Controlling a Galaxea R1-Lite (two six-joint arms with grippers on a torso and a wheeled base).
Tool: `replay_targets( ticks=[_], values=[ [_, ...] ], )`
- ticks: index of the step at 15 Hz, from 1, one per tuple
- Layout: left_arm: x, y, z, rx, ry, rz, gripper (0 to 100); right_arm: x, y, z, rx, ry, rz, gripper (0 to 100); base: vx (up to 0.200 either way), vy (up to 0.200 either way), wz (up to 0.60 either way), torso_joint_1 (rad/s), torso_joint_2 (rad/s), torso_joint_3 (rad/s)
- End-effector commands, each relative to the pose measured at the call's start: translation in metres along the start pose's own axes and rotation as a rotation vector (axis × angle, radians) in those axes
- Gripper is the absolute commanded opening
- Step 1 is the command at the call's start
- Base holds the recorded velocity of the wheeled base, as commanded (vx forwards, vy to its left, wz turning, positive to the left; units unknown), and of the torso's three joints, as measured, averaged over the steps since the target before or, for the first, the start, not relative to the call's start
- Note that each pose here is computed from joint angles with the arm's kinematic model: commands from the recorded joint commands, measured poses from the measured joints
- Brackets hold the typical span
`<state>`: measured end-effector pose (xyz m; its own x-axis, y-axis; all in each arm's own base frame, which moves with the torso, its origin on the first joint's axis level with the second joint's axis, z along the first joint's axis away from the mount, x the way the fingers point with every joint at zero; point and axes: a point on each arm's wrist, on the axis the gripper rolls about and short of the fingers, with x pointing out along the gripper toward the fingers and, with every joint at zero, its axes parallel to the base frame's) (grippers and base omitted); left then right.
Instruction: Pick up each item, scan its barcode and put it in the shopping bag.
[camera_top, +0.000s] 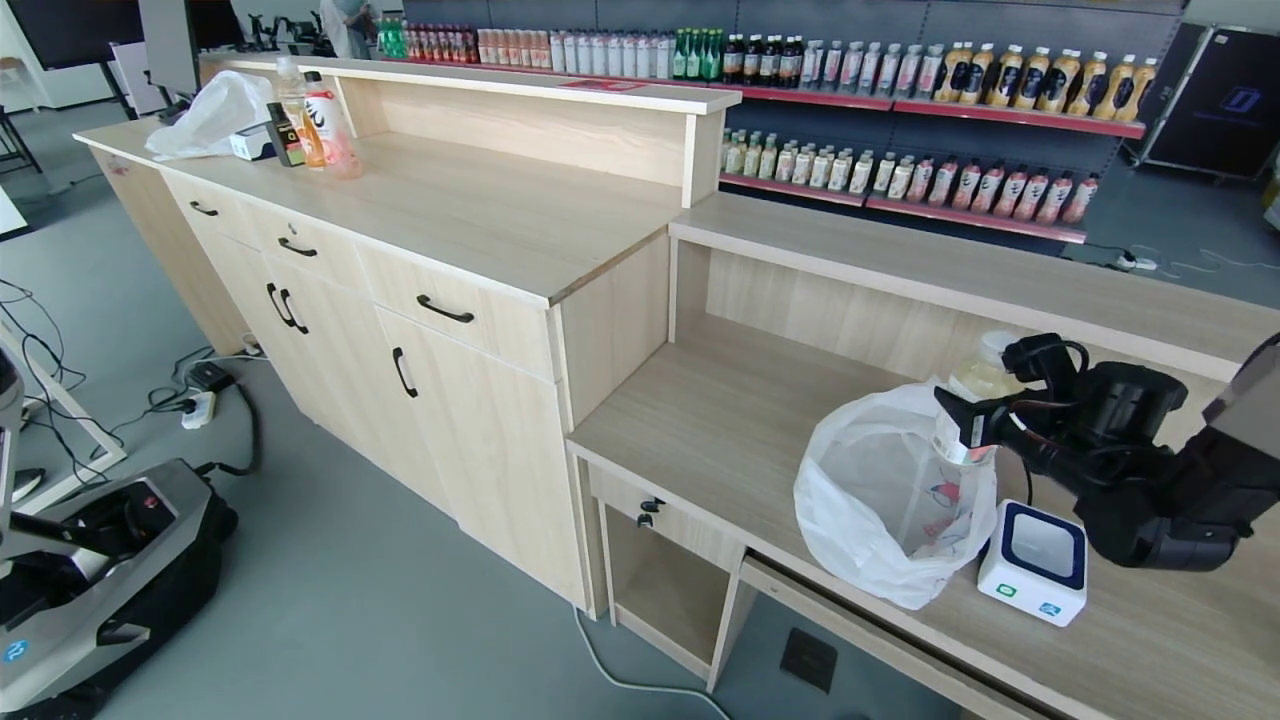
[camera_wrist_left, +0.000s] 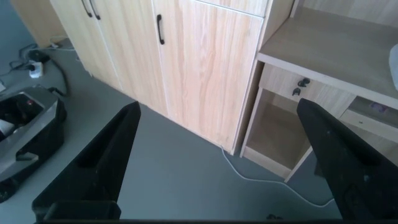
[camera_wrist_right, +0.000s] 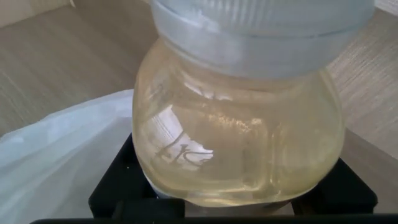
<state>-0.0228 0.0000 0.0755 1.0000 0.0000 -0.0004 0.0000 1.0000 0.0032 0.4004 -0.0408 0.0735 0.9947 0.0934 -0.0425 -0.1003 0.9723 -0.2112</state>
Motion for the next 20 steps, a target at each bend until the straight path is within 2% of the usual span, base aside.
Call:
replay_targets(
  ticks=[1,6,9,19,20],
  values=[
    [0.000,0.000,0.000,0.000,0.000,0.002,100,0.033,0.016,-0.044,0.007,0.031,0.051,0,0.000,0.000,0.00,0.000,0.00,0.000],
    [0.000,0.000,0.000,0.000,0.000,0.000,100,0.051,0.021,-0.077,-0.024,-0.008,0.044,0,0.000,0.000,0.00,0.000,0.00,0.000],
    [0.000,0.000,0.000,0.000,0.000,0.002,100,0.058,0.020,-0.080,-0.023,-0.031,0.039,0,0.000,0.000,0.00,0.000,0.00,0.000],
    [0.000,0.000,0.000,0.000,0.000,0.002,100,0.050,0.023,-0.110,0.012,0.056,0.044,0,0.000,0.000,0.00,0.000,0.00,0.000],
    [0.000,0.000,0.000,0.000,0.000,0.002,100,0.049,0.023,-0.111,0.013,0.061,0.047,100,0.000,0.000,0.00,0.000,0.00,0.000]
  ],
)
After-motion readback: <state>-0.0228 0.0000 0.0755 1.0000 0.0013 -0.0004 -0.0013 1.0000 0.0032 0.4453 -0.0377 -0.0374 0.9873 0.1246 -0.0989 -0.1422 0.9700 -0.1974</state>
